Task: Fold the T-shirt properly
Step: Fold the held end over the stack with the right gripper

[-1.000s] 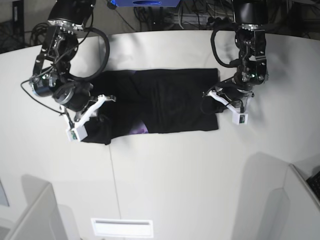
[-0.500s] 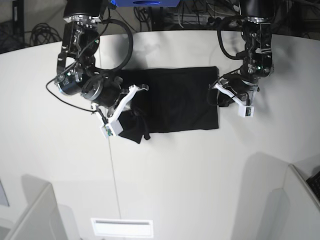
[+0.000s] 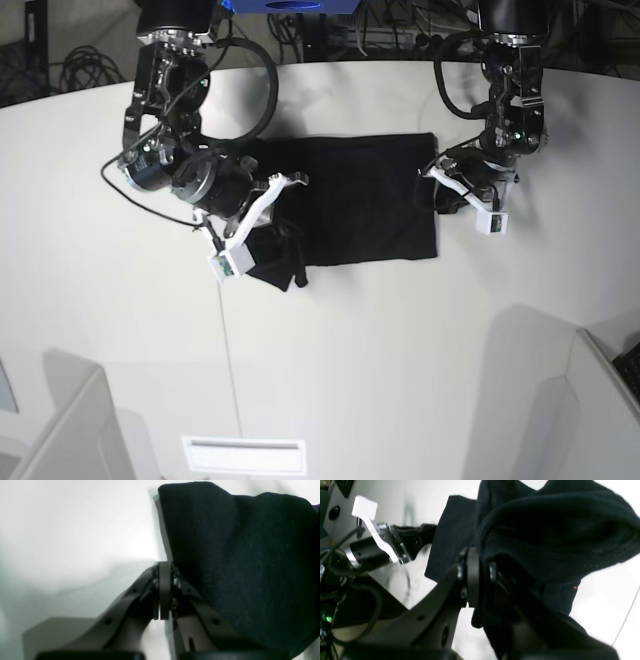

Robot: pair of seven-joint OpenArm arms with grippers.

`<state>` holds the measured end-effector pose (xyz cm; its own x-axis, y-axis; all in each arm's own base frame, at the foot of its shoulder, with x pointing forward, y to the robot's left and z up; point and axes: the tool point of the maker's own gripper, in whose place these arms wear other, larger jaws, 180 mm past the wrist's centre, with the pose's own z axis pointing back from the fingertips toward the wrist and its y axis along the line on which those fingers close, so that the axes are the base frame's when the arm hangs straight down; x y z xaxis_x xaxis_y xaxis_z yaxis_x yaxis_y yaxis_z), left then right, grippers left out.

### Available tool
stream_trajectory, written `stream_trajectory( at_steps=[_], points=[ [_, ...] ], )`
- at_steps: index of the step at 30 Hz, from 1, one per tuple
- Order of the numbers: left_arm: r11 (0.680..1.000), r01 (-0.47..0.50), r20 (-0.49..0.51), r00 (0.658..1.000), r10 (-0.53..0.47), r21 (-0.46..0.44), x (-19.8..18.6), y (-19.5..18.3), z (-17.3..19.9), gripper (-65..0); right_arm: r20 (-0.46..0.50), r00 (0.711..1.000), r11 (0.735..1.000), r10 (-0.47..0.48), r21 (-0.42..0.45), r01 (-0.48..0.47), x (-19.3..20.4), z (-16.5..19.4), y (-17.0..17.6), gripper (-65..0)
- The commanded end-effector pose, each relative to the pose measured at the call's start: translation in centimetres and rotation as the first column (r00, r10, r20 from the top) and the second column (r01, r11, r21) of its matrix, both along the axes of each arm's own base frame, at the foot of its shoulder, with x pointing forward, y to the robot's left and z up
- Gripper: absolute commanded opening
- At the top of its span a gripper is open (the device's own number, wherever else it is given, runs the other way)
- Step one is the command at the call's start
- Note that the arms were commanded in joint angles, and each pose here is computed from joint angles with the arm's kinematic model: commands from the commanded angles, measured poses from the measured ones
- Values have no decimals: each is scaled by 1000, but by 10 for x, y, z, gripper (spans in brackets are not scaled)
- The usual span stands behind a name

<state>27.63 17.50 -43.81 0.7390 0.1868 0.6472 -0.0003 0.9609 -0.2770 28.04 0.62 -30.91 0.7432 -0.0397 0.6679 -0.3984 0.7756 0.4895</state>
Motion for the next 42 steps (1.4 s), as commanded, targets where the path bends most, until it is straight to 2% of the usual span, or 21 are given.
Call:
stream_trajectory(
  at_steps=[1, 6, 10, 16, 28, 33, 38, 42],
  points=[
    [999, 8, -75, 997, -5, 35, -12, 5, -11, -650, 69, 997, 998, 16, 53, -20, 7, 22, 14, -650],
    [999, 8, -79, 997, -6, 36, -14, 5, -12, -650, 110, 991, 993, 79, 79, -88, 1, 31, 42, -650],
    [999, 8, -96, 995, -4, 40, -22, 7, -16, -650, 96, 994, 988, 59, 136, -72, 0, 39, 62, -650],
    [996, -40, -44, 998, 43, 76, -26, 31, 6, -650, 136, 984, 977, 119, 159, -140, -5, 50, 91, -650],
    [973, -158, -46, 985, 168, 170, -83, 89, 26, -650, 109, 991, 976, 81, 193, -101, 5, 28, 99, -650],
    [973, -143, -41, 987, 153, 183, -92, 101, 30, -650, 128, 986, 972, 102, 199, -127, 6, 36, 109, -650],
    [970, -153, -42, 986, 164, 191, -97, 106, 31, -650, 92, 989, 969, 112, 210, -130, 0, 32, 133, -650],
    [970, -153, -49, 985, 165, 191, -99, 107, 29, -650, 78, 989, 969, 125, 203, -138, -4, 26, 138, -650]
  ],
)
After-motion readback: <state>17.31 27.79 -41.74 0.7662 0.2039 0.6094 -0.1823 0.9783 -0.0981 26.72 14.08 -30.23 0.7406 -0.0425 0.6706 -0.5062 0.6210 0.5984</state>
